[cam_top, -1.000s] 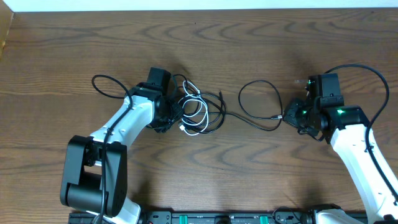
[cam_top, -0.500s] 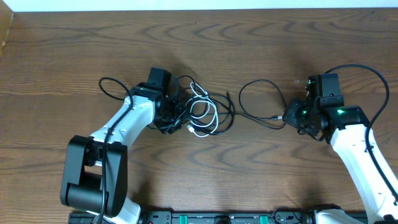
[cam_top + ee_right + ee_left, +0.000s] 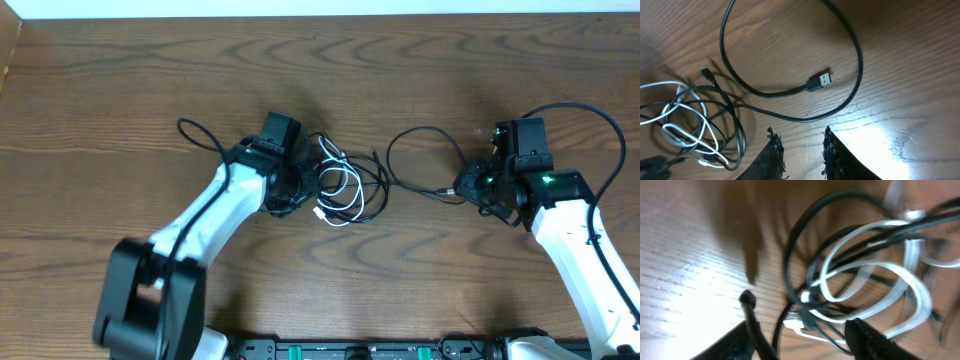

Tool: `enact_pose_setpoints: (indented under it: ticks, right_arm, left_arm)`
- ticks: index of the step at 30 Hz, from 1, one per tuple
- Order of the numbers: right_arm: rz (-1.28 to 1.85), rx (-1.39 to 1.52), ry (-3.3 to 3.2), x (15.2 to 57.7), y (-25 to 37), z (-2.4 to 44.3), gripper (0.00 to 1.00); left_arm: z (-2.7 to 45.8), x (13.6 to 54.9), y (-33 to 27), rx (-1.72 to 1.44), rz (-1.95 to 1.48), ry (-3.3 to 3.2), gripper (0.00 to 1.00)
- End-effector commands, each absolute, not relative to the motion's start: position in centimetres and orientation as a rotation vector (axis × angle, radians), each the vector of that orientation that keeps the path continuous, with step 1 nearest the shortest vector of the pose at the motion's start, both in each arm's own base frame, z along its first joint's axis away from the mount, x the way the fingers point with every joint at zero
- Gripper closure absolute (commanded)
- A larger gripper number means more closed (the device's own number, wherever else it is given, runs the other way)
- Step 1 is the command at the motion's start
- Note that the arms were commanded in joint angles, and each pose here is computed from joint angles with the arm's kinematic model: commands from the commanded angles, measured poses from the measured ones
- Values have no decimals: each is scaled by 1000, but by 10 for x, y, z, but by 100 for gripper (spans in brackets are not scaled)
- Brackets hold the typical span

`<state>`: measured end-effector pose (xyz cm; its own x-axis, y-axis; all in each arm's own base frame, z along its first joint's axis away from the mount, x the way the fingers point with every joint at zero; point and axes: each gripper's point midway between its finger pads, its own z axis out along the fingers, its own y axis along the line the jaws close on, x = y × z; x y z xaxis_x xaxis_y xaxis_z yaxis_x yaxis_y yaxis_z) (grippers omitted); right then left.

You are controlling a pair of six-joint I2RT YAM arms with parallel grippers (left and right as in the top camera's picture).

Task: Untangle cables

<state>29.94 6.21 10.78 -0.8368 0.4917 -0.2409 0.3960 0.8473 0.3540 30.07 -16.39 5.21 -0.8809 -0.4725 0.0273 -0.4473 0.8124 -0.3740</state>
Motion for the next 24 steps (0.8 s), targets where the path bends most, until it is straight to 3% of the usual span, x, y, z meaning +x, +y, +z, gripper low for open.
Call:
enact_pose_setpoints:
  ticks: [1, 4, 10, 24]
  right_arm:
    - [405, 657, 2679, 305, 61, 110, 71]
    - [407, 655, 2674, 306, 61, 110, 69]
    - [409, 654, 2670, 307, 61, 111, 64]
    - [406, 656, 2676, 305, 61, 110, 53]
  left_arm:
    - [104, 312, -163, -403, -569, 2767, 28]
    - [136, 317, -159, -266, -559, 2652, 19]
    - [179, 330, -148, -220, -515, 2469, 12]
    - [166, 362, -126, -237, -284, 2397, 9]
